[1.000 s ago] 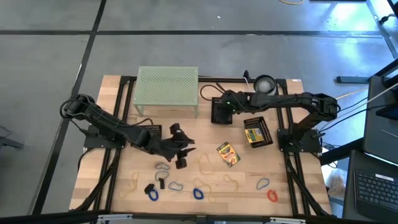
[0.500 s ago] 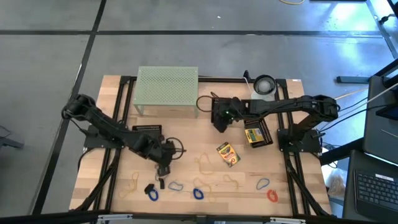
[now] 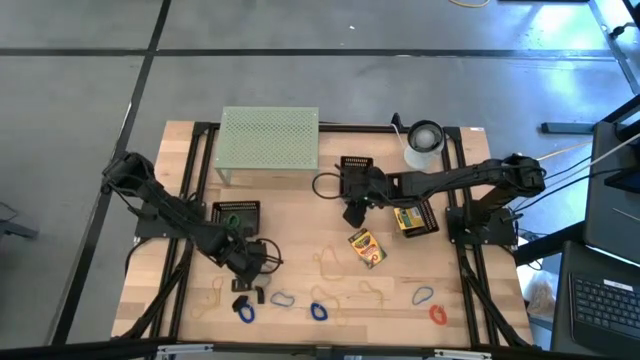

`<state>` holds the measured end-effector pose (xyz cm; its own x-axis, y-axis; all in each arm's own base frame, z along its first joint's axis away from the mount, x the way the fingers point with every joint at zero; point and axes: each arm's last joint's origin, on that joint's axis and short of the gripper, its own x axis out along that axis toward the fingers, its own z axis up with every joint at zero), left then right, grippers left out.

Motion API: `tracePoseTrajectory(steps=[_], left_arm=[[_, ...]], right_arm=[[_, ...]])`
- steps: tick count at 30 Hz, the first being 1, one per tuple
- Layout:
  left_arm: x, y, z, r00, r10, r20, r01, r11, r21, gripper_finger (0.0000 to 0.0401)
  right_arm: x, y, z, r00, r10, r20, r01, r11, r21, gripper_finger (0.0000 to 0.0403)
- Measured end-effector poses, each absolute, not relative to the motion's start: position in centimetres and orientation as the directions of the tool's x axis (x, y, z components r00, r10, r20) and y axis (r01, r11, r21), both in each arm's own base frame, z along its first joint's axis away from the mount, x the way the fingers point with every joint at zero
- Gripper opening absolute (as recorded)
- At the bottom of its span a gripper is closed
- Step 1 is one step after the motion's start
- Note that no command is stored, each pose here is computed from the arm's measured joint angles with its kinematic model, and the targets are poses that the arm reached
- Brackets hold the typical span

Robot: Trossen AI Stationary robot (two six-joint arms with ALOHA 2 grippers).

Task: Pick & Place Office Desk Supplies
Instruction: Put the blue rubber band into the top black bin

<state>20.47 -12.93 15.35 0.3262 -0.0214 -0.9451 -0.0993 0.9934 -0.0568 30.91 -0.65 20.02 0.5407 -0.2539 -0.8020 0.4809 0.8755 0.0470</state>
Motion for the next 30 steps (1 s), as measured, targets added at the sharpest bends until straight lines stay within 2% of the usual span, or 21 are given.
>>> tracePoseTrajectory(steps=[19, 23, 30], left_arm=[[19.3, -12.0, 13.0, 0.366, 0.011, -0.931, -0.112, 0.993, -0.032, 0.0144], [19.1, -11.8, 12.7, 0.359, 0.019, -0.933, -0.114, 0.993, -0.023, 0.0119], [19.1, -11.8, 12.6, 0.354, 0.025, -0.935, -0.115, 0.993, -0.017, 0.0041]], right_arm=[[30.9, -0.5, 20.0, 0.539, -0.272, -0.797, 0.502, 0.864, 0.044, 0.0200], [30.9, -0.5, 20.0, 0.539, -0.272, -0.797, 0.502, 0.864, 0.044, 0.0200], [30.9, -0.5, 20.0, 0.539, -0.273, -0.797, 0.502, 0.864, 0.044, 0.0200]])
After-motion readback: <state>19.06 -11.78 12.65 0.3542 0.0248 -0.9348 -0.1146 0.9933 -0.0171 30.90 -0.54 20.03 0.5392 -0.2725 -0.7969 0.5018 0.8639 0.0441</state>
